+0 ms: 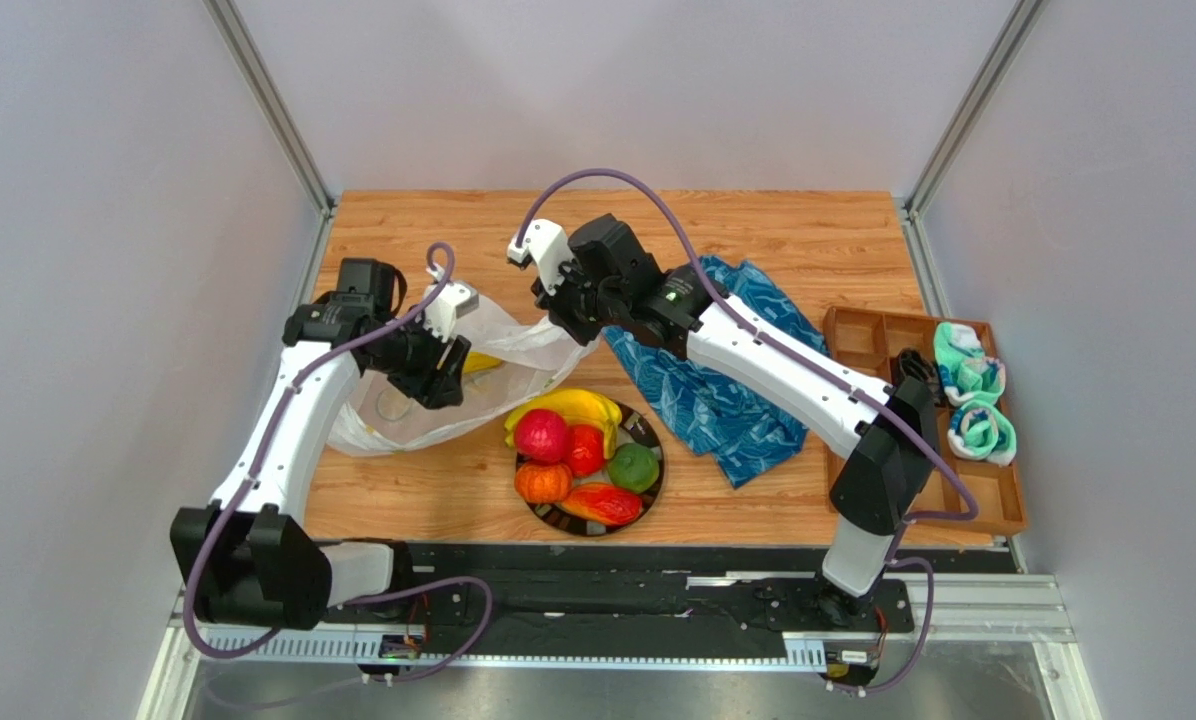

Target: Take the fake fruits out of the plastic bag

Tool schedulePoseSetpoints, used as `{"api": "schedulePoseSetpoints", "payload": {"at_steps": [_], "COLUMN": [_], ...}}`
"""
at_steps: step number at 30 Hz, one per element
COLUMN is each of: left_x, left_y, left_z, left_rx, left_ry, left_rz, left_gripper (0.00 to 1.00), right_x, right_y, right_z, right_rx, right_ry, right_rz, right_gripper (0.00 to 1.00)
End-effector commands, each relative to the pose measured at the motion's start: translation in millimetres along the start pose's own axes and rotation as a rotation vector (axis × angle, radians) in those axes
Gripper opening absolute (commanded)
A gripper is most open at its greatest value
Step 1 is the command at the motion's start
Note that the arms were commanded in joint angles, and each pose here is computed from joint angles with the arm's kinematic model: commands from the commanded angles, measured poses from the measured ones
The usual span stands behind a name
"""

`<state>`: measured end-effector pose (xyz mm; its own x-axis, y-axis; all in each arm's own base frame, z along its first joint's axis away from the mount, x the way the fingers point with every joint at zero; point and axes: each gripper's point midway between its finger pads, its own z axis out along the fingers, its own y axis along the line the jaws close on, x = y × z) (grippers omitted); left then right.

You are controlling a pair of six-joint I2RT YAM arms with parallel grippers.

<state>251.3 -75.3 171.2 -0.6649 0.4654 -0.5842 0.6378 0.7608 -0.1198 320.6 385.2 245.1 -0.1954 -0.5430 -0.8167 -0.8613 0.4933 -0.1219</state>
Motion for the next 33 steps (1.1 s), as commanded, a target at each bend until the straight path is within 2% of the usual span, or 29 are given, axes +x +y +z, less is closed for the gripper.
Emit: {"api": "schedulePoseSetpoints", "payload": {"at_steps": [1, 3, 7, 9, 10, 11, 15, 19, 23, 26, 29, 33], "left_x": [-9.9, -5.9, -6.8, -14.6, -13.3, -24.5, -35.7, -65.0, -70.8, -80.8, -82.5, -86.0], "left_y": [-5.0, -0.9, 29.9, 50.5, 59.2, 70.5, 84.8, 96.8, 95.7, 96.4, 87.6, 80.6], "left_z": [3.6, 11.7, 34.2, 48.7, 53.3, 59.0, 87.1, 107.8, 135.9, 133.1, 128.0, 112.5], "left_rx": [0.090, 0.112, 0.023, -0.044, -0.078, -0.121, -0.127, -0.144, -0.057, -0.058, -0.046, -0.056], "left_ry": [-0.024, 0.008, 0.050, 0.046, 0.056, 0.015, -0.013, -0.069, -0.023, -0.037, -0.079, -0.085], "left_rz": [0.190, 0.215, 0.211, 0.211, 0.212, 0.228, 0.210, 0.235, 0.209, 0.177, 0.159, 0.080], "left_gripper": [0.61, 0.57, 0.69, 0.87, 0.99, 0.99, 0.99, 0.99, 0.99, 0.99, 0.99, 0.99], "right_x": [-27.2, -26.2, -21.3, -18.7, -18.6, -17.9, -10.8, -1.7, 0.5, -3.4, -6.8, -1.8], "right_y": [-3.4, -2.5, 1.3, 6.9, 8.4, 12.5, 22.6, 28.7, 32.1, 27.2, 14.2, -30.8], "right_z": [-6.9, -6.7, -6.0, -8.5, -10.9, -12.3, -22.3, -26.4, -30.8, -30.3, -24.9, -22.3], "right_rx": [0.003, 0.002, -0.013, -0.023, -0.022, -0.028, -0.059, -0.081, -0.091, -0.068, 0.003, 0.242], "right_ry": [-0.071, -0.071, -0.060, -0.054, -0.055, -0.055, -0.046, -0.025, -0.022, -0.032, -0.038, 0.004], "right_rz": [-0.015, -0.016, -0.033, -0.068, -0.075, -0.081, -0.085, -0.069, -0.054, -0.069, -0.084, -0.158], "right_gripper": [0.00, 0.00, 0.00, 0.00, 0.00, 0.00, 0.00, 0.00, 0.00, 0.00, 0.00, 0.00]}}
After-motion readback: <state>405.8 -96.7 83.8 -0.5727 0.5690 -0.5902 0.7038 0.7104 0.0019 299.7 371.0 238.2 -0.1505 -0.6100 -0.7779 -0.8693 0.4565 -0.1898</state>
